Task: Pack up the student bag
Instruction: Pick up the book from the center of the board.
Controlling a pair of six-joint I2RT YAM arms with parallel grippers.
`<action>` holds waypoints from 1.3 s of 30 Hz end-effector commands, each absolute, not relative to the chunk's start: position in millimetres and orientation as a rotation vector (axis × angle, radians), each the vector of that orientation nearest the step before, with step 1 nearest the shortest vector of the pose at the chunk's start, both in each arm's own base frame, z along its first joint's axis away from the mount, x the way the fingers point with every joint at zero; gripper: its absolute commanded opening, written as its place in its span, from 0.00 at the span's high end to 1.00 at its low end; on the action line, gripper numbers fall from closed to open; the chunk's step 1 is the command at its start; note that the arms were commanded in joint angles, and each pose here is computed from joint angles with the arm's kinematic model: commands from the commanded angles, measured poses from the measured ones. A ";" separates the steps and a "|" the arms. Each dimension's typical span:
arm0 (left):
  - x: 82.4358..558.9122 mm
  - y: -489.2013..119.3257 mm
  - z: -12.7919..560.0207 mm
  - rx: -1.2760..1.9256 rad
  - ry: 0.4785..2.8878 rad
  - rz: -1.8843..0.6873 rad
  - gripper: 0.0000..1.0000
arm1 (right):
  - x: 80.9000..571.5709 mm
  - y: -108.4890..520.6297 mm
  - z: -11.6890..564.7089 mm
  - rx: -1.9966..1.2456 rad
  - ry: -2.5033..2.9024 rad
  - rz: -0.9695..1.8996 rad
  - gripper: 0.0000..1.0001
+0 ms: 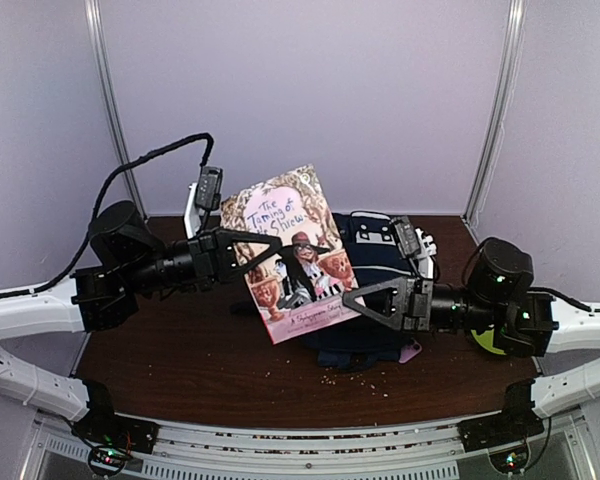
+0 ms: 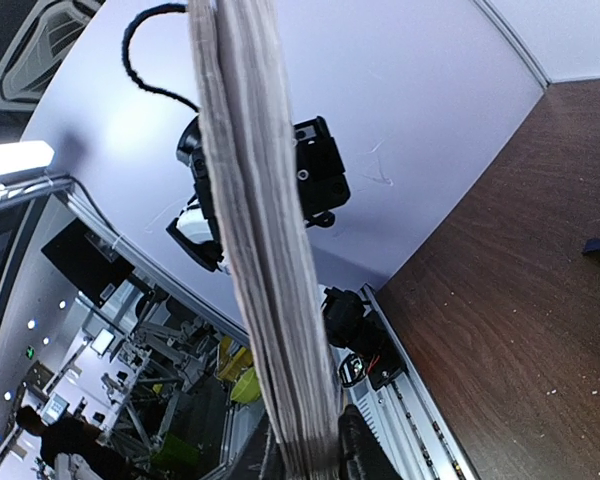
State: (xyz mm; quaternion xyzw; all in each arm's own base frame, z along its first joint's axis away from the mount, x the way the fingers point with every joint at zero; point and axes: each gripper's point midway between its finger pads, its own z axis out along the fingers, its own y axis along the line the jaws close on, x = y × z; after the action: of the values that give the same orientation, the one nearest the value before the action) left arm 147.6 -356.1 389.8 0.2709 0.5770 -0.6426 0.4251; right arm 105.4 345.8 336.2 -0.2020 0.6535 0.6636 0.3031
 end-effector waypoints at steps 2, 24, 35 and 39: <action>160.0 -343.6 417.7 0.582 1.327 -1.586 1.00 | 108.6 348.1 334.0 -0.514 1.754 1.731 0.79; 164.8 -352.7 409.2 0.573 1.348 -1.611 1.00 | 129.7 323.3 347.2 -0.320 1.630 1.678 0.57; 161.2 -354.5 416.4 0.548 1.293 -1.698 1.00 | 142.5 336.0 341.0 -0.234 1.629 1.711 0.33; 159.4 -356.7 417.1 0.558 1.288 -1.708 1.00 | 142.8 340.8 343.8 -0.233 1.619 1.736 0.33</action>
State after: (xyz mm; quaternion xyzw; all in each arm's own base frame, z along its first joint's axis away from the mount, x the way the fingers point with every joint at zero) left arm 167.0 -362.1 395.3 0.2227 0.5633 -0.6665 0.4347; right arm 139.9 340.8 331.7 -0.1037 0.6504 0.6593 0.3628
